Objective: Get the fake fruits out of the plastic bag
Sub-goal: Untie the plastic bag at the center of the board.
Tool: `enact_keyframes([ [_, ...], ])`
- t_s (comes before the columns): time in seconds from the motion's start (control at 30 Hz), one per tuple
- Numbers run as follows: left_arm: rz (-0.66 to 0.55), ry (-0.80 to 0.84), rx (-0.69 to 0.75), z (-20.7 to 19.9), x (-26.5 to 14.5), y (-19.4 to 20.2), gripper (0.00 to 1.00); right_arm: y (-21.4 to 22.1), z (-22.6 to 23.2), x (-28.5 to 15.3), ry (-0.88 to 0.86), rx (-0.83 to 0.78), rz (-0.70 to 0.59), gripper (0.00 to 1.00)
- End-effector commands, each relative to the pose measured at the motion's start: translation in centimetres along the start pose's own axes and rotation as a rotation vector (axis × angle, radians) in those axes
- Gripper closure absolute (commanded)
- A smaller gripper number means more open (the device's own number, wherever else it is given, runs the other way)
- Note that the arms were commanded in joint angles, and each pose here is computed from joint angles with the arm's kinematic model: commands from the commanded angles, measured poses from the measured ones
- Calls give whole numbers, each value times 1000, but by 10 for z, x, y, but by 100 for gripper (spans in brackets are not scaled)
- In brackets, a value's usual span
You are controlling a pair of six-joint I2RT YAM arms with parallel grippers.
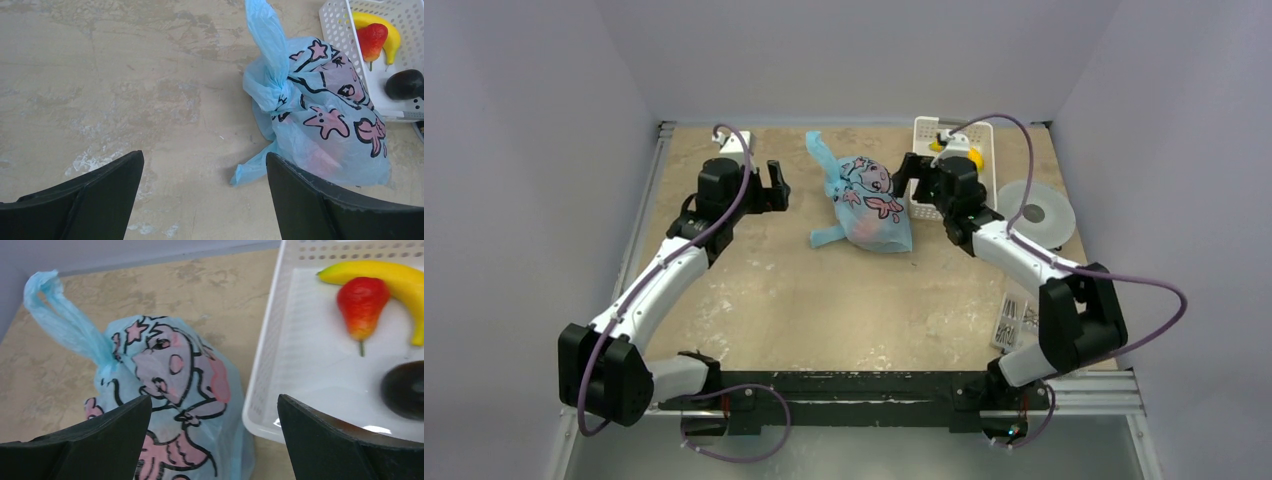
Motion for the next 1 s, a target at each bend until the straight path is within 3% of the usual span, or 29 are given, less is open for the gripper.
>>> enact_keyframes([
  [0.0, -32, -2, 16, -1, -6, -22, 8, -3, 57, 11, -150, -29, 37, 1],
  [0.2, 85, 101, 58, -12, -5, -21, 8, 30, 113, 17, -149, -271, 93, 1],
  [0.37, 141, 268, 53, -25, -4, -17, 8, 60, 132, 17, 33, -505, 102, 1],
  [0.53, 141, 302, 35, -25, -3, -18, 8, 78, 132, 18, 199, -642, 76, 6],
  [0.7, 158, 255, 34, -17, -1, -16, 8, 84, 126, 23, 293, -722, 64, 26],
  [0.87, 186, 238, 34, -15, 1, -12, 9, 80, 128, 19, 269, -693, 43, 70],
  [0.97, 214, 244, 30, -16, 4, -11, 9, 82, 135, 13, 140, -647, 36, 85],
])
Point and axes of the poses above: each gripper's point midway between its finger pads, its own x axis out along the fingers, its own z axis along the line the jaws close on, y = z × x, the point moved 7 cm from there along -x, back along the fingers, and after that the axes turned 3 degrees about x, right-handed, at the moved point
